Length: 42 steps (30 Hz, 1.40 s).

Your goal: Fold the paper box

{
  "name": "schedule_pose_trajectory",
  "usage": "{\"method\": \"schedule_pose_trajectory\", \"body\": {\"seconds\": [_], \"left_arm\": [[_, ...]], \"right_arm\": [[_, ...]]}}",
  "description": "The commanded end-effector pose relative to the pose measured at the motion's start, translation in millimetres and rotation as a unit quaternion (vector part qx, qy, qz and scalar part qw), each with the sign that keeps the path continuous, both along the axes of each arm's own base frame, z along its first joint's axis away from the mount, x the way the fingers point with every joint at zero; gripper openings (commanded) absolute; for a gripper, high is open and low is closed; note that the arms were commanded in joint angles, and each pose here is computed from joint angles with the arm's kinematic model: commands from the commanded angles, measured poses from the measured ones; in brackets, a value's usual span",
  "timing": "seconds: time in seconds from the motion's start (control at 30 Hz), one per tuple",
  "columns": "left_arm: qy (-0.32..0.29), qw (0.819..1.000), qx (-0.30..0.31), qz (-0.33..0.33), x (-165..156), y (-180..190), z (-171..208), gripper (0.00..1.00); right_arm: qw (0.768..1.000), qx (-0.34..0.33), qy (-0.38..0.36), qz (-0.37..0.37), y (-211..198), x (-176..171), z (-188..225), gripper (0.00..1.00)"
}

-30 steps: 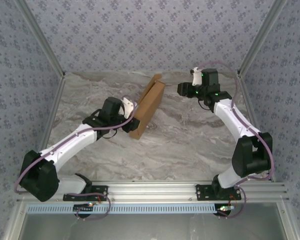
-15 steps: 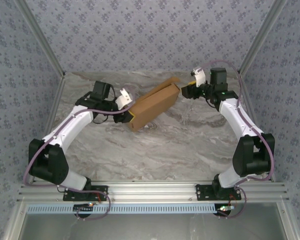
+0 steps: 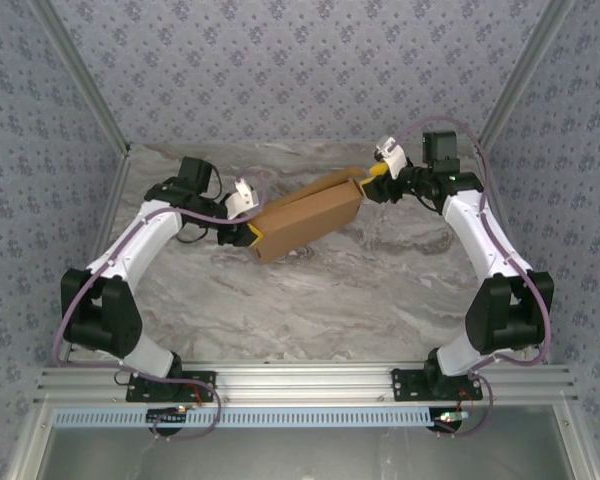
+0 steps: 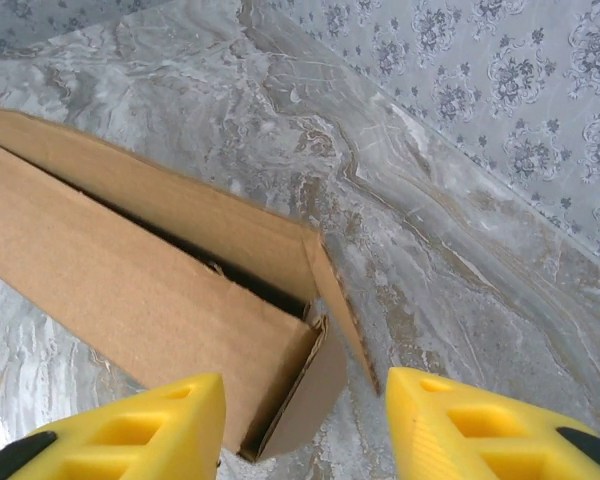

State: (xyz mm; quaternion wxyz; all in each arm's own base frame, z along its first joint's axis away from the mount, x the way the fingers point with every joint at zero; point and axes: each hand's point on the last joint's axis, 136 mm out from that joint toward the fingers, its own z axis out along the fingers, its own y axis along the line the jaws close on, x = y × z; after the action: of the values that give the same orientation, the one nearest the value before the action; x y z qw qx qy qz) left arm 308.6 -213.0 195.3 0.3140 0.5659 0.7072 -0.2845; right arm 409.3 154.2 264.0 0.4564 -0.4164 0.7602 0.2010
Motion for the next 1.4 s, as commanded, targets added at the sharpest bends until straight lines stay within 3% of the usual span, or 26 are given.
{"method": "schedule_pose_trajectory", "body": {"seconds": [0.0,0.6,0.93,1.17,1.27,1.37], "left_arm": [[-0.019,0.999,-0.038,-0.032,0,-8,22,0.40],[-0.003,0.999,-0.037,-0.031,4,-11,18,0.40],[-0.004,0.999,-0.034,-0.035,2,-12,17,0.39],[-0.003,0.999,-0.032,-0.035,1,-12,15,0.39],[-0.002,0.999,-0.029,-0.035,1,-12,14,0.39],[-0.003,0.999,-0.029,-0.035,2,-12,14,0.39]], "right_arm": [[0.999,-0.018,0.012,0.029,4,-4,-7,0.43],[0.997,-0.065,0.028,0.044,13,15,-23,0.27],[0.992,-0.125,-0.013,-0.018,-7,43,-21,0.43],[0.993,-0.118,0.000,0.020,4,35,-23,0.49],[0.993,-0.109,0.019,0.048,13,29,-25,0.47],[0.992,-0.107,0.034,0.059,18,29,-26,0.37]]}}
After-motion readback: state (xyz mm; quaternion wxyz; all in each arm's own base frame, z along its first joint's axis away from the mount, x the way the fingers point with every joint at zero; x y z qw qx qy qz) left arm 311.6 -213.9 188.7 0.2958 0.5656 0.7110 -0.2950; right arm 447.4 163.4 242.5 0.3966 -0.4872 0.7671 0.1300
